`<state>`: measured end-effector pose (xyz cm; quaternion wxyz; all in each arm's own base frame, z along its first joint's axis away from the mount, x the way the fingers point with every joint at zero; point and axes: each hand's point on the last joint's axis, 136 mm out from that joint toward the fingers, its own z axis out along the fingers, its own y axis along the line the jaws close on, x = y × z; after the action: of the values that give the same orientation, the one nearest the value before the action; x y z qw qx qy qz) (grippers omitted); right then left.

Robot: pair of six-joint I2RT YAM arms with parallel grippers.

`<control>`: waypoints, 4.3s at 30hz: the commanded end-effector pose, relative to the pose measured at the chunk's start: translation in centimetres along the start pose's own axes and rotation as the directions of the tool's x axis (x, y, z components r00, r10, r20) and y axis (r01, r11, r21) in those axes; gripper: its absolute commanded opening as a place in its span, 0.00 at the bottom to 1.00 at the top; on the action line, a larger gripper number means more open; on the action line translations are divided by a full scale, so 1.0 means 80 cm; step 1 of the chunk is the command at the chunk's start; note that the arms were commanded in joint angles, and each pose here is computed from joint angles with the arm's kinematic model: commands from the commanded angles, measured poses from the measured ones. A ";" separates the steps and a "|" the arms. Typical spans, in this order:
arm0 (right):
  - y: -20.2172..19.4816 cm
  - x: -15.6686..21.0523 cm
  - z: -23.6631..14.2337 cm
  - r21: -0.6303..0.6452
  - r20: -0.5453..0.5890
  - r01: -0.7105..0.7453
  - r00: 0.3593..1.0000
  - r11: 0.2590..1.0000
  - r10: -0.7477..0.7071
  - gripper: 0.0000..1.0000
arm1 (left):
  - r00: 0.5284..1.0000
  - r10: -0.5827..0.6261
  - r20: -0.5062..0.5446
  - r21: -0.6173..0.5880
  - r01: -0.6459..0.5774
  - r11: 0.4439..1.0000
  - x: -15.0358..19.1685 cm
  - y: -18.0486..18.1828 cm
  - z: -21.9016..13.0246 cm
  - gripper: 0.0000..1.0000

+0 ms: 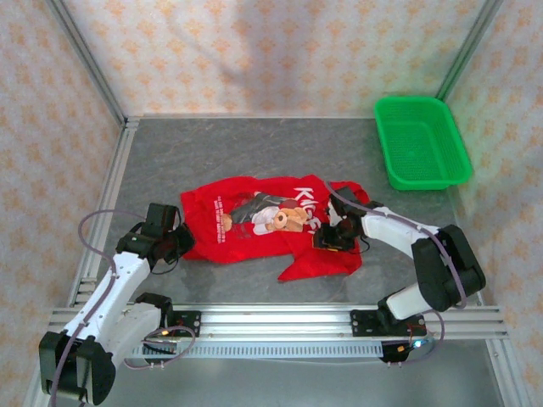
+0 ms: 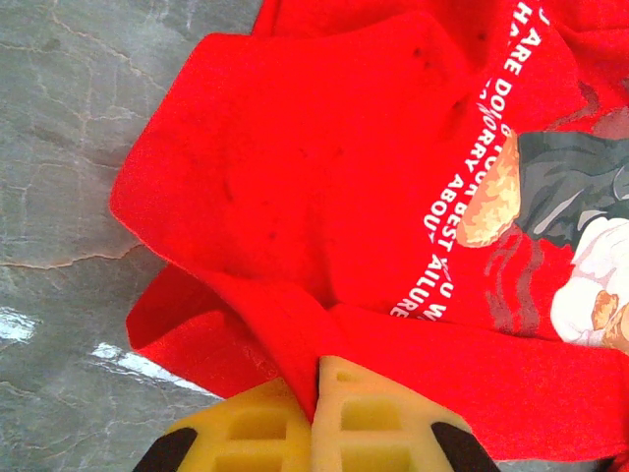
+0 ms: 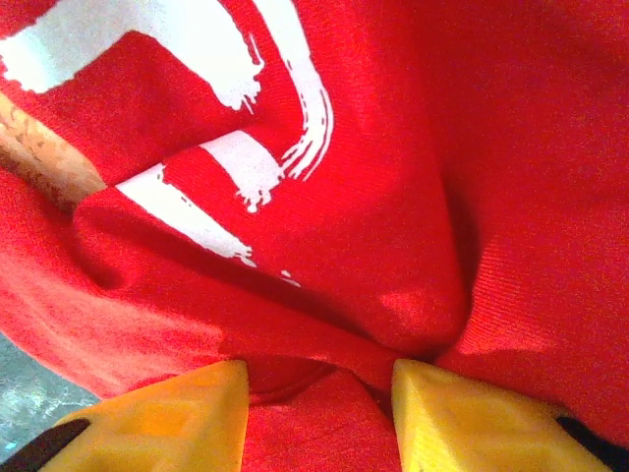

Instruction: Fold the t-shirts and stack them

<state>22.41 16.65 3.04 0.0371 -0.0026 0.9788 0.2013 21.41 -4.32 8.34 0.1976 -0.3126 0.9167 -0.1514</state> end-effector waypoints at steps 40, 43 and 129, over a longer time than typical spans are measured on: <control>-0.003 0.012 -0.106 0.092 0.166 -0.046 0.986 0.995 0.031 0.07 | 0.999 0.015 0.036 -0.001 -0.015 1.000 -0.022 -0.015 -0.016 0.00; -0.007 0.022 -0.096 0.084 0.137 -0.083 0.988 0.993 0.071 0.09 | 0.999 0.017 0.031 -0.007 -0.017 1.000 -0.021 -0.013 -0.013 0.00; 0.228 -0.021 -0.835 -0.273 0.951 0.510 0.014 0.815 0.310 0.00 | 0.318 -0.125 0.940 0.310 -0.639 0.705 -0.232 -0.291 -0.681 0.00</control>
<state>19.71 7.79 69.98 0.6980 0.0491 0.5760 0.4225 24.12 -2.04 67.53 0.7540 -0.1022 0.6115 -0.2169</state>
